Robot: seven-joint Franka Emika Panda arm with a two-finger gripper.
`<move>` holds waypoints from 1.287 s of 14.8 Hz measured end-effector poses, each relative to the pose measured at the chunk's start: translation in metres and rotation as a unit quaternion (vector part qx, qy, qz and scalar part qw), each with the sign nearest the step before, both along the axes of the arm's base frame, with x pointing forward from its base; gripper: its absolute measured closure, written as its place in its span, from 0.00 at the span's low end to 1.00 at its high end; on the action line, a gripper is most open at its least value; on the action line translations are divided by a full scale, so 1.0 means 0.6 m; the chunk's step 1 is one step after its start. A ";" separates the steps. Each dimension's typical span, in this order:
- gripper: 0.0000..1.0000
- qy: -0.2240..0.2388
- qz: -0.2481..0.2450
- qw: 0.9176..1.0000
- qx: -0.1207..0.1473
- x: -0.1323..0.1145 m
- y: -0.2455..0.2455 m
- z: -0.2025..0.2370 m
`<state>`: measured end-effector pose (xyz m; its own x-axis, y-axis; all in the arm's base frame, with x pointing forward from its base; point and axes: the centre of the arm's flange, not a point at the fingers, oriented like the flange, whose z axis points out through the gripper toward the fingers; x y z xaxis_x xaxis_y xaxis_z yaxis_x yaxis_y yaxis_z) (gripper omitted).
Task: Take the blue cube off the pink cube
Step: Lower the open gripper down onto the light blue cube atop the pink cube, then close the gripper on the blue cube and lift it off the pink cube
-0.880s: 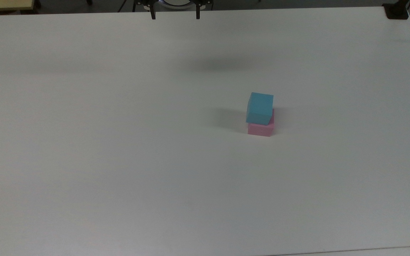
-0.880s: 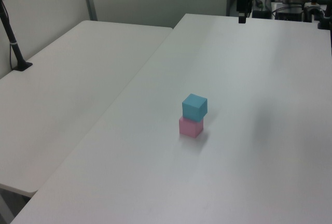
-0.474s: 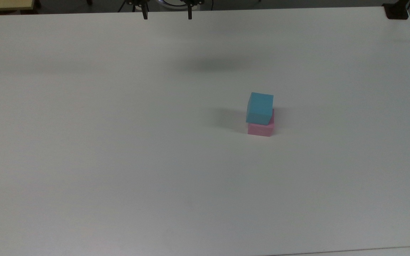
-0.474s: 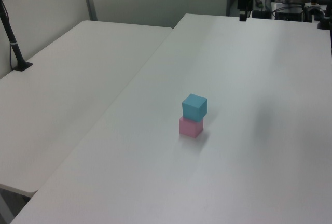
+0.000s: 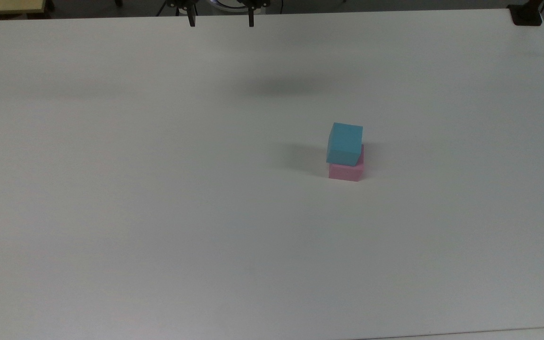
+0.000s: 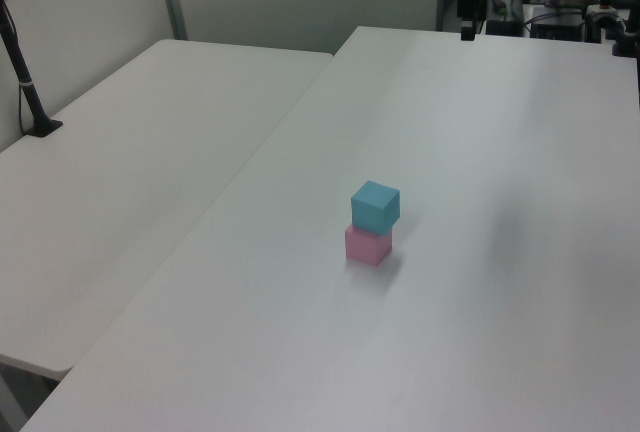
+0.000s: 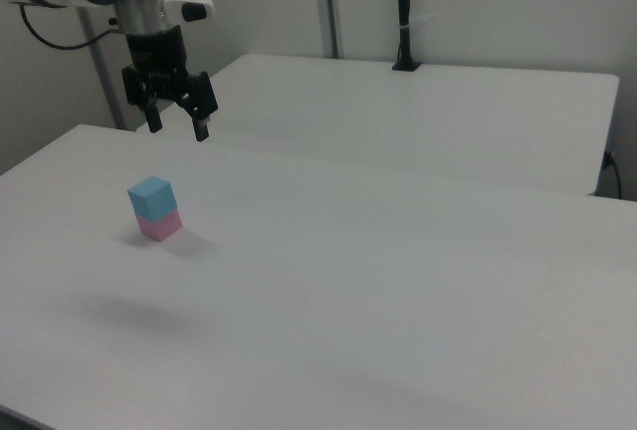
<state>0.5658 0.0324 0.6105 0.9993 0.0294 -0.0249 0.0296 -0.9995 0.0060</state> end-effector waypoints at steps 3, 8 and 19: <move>0.00 -0.008 -0.020 1.000 0.002 0.018 0.026 -0.021; 0.00 -0.014 -0.044 0.999 0.010 0.053 0.199 -0.108; 0.00 -0.027 -0.100 0.995 0.007 0.106 0.379 -0.330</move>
<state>0.6295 0.2595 0.4123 0.9850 -0.1704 0.0280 -0.1702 -0.9853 -0.0119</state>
